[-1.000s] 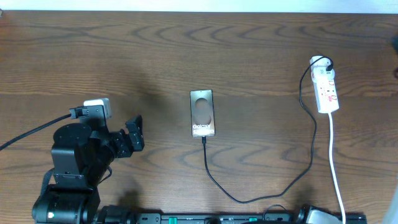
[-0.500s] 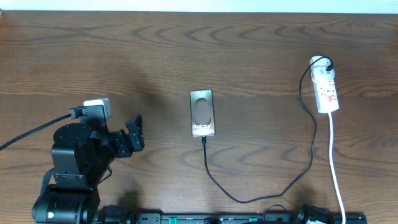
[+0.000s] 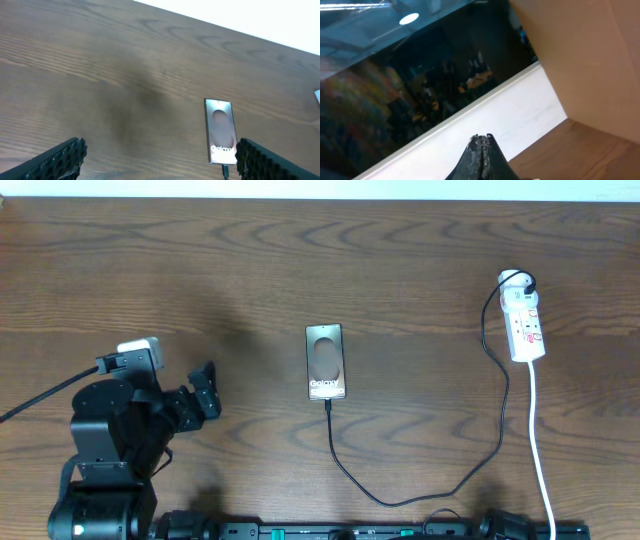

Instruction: Plug charger to phone and switch on socket

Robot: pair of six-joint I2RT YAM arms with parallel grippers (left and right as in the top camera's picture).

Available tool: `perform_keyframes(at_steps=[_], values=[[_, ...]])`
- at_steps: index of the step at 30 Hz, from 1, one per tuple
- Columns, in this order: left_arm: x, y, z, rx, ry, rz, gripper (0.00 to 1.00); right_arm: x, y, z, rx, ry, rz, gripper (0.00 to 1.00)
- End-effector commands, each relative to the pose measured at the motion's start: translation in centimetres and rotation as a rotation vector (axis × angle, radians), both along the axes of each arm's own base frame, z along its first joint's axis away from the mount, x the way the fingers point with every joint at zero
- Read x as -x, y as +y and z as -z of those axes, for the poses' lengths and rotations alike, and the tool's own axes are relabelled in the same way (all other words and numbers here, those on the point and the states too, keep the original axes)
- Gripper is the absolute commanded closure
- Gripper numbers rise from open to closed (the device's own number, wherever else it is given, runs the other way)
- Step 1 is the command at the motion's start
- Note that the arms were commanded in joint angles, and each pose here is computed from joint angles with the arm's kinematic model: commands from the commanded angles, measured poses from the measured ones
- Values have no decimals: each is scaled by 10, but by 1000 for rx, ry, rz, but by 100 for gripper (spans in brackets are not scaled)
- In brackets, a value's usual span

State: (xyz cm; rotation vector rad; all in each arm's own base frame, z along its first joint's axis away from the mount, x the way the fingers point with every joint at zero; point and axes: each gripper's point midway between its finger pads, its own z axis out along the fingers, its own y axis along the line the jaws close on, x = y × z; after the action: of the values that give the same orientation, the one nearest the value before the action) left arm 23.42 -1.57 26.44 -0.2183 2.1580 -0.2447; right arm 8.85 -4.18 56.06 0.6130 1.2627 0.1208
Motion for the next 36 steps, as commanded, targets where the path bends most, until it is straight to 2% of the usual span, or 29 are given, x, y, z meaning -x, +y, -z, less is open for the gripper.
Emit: perform_keyframes(at_steps=[1,9,21,25,32,36], values=[[8,4,-9,-13,-48,-14,3,11,6,0,32,-12,-21,99],[38,3,-43,-13,-223,-15,3,21,9,0,35,-28,-26,99],[104,3,-86,-14,-525,-17,3,27,13,5,37,-31,-44,99],[113,3,-90,-14,-563,-17,3,38,17,7,42,-54,-70,99],[116,3,-91,-14,-575,-17,3,83,28,7,90,-141,-126,99],[116,3,-91,-14,-575,-17,3,104,26,1,174,-184,-75,93]])
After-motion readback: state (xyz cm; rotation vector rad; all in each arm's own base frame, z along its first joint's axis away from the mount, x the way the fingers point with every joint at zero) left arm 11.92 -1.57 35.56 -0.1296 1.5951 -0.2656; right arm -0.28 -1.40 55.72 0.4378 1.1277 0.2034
